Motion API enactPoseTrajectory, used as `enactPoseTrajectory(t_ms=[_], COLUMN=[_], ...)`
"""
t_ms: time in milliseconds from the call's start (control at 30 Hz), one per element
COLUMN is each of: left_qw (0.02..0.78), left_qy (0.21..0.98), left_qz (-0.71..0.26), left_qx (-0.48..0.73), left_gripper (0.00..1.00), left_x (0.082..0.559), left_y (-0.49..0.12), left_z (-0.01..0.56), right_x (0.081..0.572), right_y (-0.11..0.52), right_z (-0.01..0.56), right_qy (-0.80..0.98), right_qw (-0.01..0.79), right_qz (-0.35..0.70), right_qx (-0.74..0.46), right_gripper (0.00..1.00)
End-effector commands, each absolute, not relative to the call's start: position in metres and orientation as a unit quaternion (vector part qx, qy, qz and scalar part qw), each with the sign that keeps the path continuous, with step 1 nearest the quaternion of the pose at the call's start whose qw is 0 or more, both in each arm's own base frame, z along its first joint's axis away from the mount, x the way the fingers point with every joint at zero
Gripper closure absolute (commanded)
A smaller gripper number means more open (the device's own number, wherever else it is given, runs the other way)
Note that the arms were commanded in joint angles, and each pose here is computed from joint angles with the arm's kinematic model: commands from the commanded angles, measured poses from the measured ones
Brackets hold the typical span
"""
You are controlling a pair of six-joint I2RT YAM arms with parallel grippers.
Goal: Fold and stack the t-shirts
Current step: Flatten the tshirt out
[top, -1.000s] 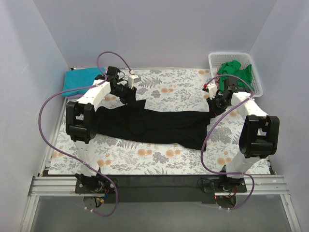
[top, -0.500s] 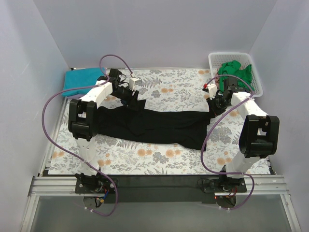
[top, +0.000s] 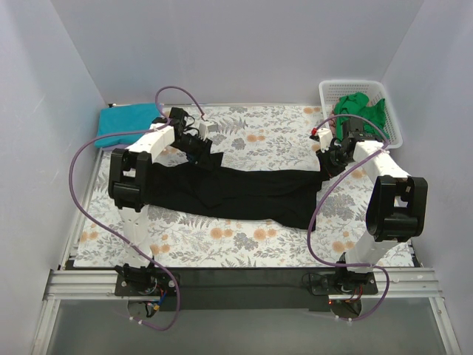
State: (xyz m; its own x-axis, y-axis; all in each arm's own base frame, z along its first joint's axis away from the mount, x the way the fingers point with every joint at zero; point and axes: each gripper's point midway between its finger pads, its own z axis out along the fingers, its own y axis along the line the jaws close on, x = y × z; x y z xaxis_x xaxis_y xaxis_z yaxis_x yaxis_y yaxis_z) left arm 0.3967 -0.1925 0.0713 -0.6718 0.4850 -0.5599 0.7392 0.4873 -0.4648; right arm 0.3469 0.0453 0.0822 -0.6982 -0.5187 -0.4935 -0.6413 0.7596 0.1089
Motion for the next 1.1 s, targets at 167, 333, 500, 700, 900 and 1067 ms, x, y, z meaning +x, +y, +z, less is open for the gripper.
enactPoseTrajectory(t_ms=[167, 333, 500, 700, 900, 1067], left_qw=[0.264, 0.269, 0.249, 0.242, 0.239, 0.236], left_qy=[0.827, 0.826, 0.833, 0.836, 0.837, 0.839], left_qz=[-0.352, -0.349, -0.353, -0.358, -0.361, -0.362], left_qx=[0.351, 0.35, 0.346, 0.339, 0.334, 0.332], left_gripper=[1.0, 1.0, 1.0, 1.0, 1.0, 1.0], left_x=[0.409, 0.394, 0.374, 0.365, 0.371, 0.375], left_y=[-0.185, -0.176, -0.173, -0.172, -0.174, -0.174], left_z=[0.14, 0.159, 0.149, 0.142, 0.14, 0.141], right_x=[0.359, 0.349, 0.307, 0.282, 0.305, 0.309], right_y=[0.04, 0.053, 0.064, 0.046, 0.044, 0.05], right_z=[0.101, 0.102, 0.085, 0.085, 0.093, 0.085], right_qy=[0.908, 0.901, 0.895, 0.892, 0.889, 0.888], right_qw=[0.244, 0.233, 0.177, 0.167, 0.172, 0.141], right_qz=[0.12, 0.158, 0.181, 0.151, 0.172, 0.208], right_qx=[-0.319, -0.331, -0.366, -0.392, -0.387, -0.385], right_gripper=[0.99, 0.99, 0.99, 0.52, 0.46, 0.48])
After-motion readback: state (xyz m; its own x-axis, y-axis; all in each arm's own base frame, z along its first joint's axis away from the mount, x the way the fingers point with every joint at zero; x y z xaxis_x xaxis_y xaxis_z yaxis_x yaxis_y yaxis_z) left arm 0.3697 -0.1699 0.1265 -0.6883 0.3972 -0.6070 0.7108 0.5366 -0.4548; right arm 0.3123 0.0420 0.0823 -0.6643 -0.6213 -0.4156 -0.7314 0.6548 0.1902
